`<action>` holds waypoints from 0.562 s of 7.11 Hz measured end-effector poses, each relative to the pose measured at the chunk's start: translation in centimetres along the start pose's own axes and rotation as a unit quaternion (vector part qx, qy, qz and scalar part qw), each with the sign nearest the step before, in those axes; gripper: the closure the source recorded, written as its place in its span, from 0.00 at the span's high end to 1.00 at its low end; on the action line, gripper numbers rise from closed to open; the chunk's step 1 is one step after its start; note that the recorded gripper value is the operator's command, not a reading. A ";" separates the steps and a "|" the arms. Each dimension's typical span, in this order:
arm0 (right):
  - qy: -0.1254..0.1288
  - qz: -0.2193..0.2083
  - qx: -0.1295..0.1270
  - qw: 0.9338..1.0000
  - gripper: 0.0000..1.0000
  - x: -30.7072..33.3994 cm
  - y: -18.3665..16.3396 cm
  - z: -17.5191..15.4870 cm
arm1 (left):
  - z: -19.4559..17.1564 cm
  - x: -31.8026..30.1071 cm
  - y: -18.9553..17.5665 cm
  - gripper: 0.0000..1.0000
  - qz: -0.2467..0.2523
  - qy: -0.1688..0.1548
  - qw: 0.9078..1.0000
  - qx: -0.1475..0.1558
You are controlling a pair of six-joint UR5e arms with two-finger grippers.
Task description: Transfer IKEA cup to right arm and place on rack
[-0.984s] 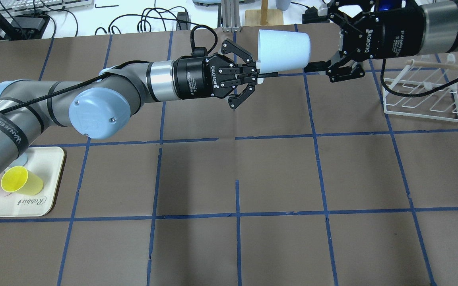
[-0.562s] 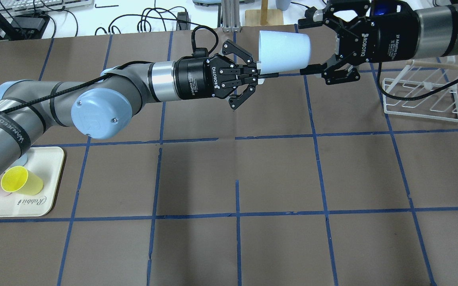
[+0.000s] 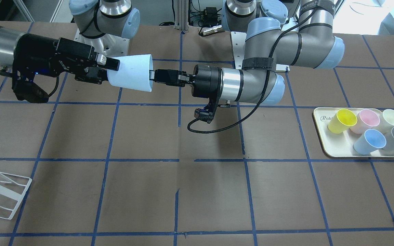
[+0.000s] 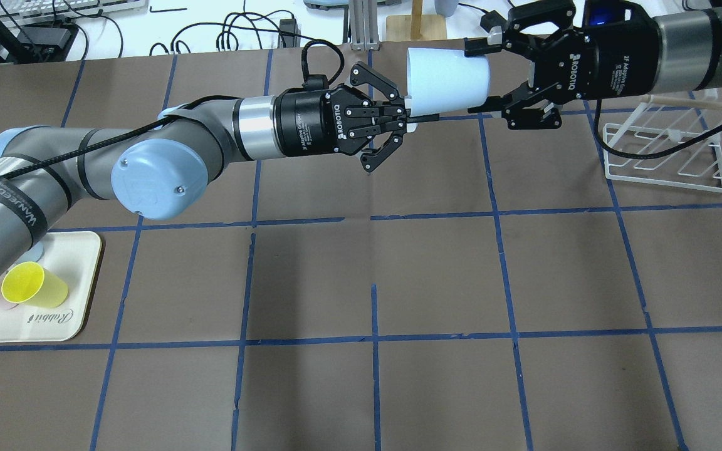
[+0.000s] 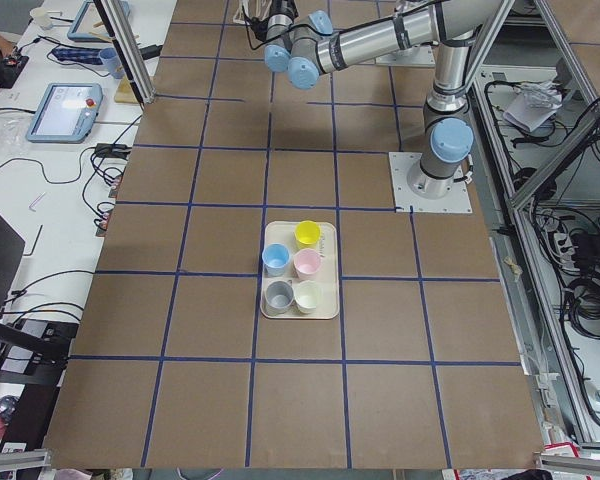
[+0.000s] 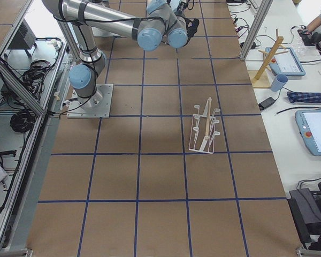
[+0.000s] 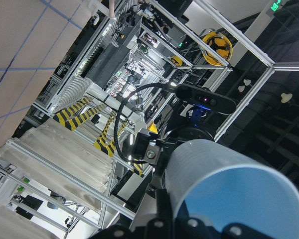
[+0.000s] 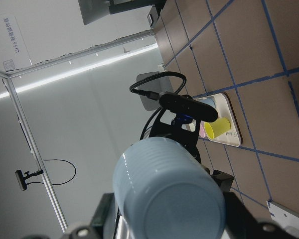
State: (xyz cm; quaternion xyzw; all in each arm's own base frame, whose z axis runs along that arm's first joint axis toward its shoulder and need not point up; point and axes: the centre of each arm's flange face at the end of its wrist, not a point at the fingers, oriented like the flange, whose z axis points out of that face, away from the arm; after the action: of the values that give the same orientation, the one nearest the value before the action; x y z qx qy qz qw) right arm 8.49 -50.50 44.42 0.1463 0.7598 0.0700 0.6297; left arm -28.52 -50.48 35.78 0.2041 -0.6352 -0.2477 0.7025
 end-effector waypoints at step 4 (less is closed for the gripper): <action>0.001 -0.006 0.002 1.000 0.31 -0.5 -0.1 -0.2 | 0.0 0.0 0.1 0.97 -0.004 -0.002 1.000 0.000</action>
State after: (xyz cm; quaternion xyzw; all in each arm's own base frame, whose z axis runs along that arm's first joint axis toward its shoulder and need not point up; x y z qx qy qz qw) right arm 8.36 -50.76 44.91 0.1424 0.7617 0.0650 0.6287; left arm -28.50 -50.43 35.82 0.2064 -0.6356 -0.2509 0.7003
